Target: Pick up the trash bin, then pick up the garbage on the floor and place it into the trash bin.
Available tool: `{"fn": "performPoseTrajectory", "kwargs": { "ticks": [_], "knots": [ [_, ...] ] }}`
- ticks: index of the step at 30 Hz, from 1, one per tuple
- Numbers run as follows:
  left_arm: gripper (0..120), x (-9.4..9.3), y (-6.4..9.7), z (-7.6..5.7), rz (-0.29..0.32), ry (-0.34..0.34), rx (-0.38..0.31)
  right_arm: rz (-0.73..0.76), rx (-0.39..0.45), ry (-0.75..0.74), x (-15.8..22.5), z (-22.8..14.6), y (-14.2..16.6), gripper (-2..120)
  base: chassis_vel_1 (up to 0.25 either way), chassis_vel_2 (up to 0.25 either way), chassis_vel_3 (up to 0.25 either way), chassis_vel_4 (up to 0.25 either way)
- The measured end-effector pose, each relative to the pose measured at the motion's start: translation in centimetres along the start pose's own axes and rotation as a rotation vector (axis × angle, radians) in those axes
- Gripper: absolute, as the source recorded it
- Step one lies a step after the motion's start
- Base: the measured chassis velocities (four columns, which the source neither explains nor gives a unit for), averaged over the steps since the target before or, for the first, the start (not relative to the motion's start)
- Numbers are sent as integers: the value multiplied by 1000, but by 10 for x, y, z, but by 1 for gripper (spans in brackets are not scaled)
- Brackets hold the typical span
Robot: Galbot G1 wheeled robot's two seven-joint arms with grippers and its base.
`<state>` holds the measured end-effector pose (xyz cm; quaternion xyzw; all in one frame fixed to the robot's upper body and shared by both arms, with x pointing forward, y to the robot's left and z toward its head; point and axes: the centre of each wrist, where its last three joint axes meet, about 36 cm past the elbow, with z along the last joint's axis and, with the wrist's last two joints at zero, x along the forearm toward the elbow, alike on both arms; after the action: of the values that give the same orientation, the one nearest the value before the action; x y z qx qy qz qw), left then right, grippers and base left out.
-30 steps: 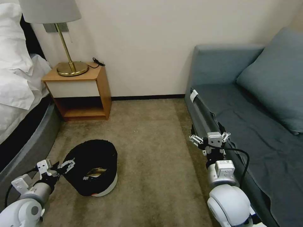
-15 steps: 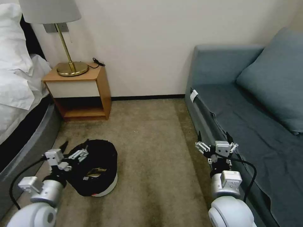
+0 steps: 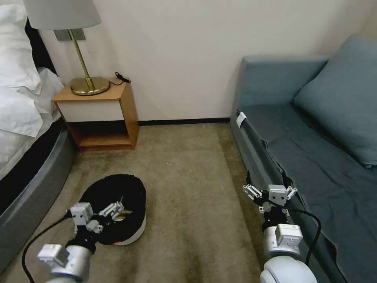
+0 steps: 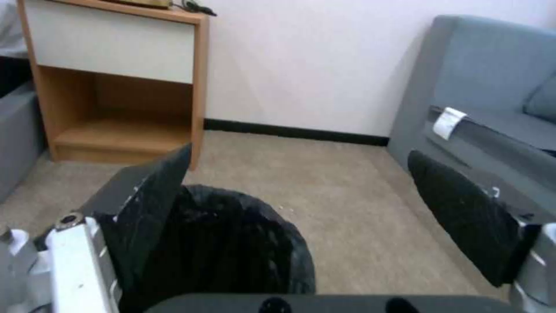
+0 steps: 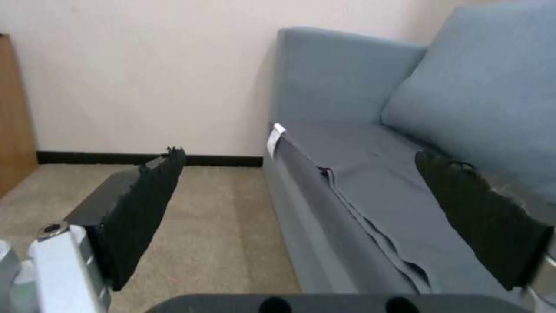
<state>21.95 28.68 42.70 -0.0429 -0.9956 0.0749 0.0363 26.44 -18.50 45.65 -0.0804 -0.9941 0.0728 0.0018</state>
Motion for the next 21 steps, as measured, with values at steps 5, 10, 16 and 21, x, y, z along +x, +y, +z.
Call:
{"fn": "performPoseTrajectory", "kwargs": {
  "ticks": [5, 10, 16, 21],
  "knots": [
    [100, 12, -7, 3, 24, 10, 8, 10, -2, 4, 0, 0, -2, 100, 0, 0, 0, 0],
    [100, 19, -17, 4, 33, -7, 5, 12, 2, 7, 0, 1, -3, 100, 0, 0, 0, 0],
    [100, 18, -29, 4, 22, -8, -15, 4, 11, 23, 3, 5, 2, 100, 0, 0, 0, 0],
    [100, 17, -36, 4, 5, -10, -19, 1, 15, 24, 4, 7, 4, 100, 0, 0, 0, 0]
  ]
}}
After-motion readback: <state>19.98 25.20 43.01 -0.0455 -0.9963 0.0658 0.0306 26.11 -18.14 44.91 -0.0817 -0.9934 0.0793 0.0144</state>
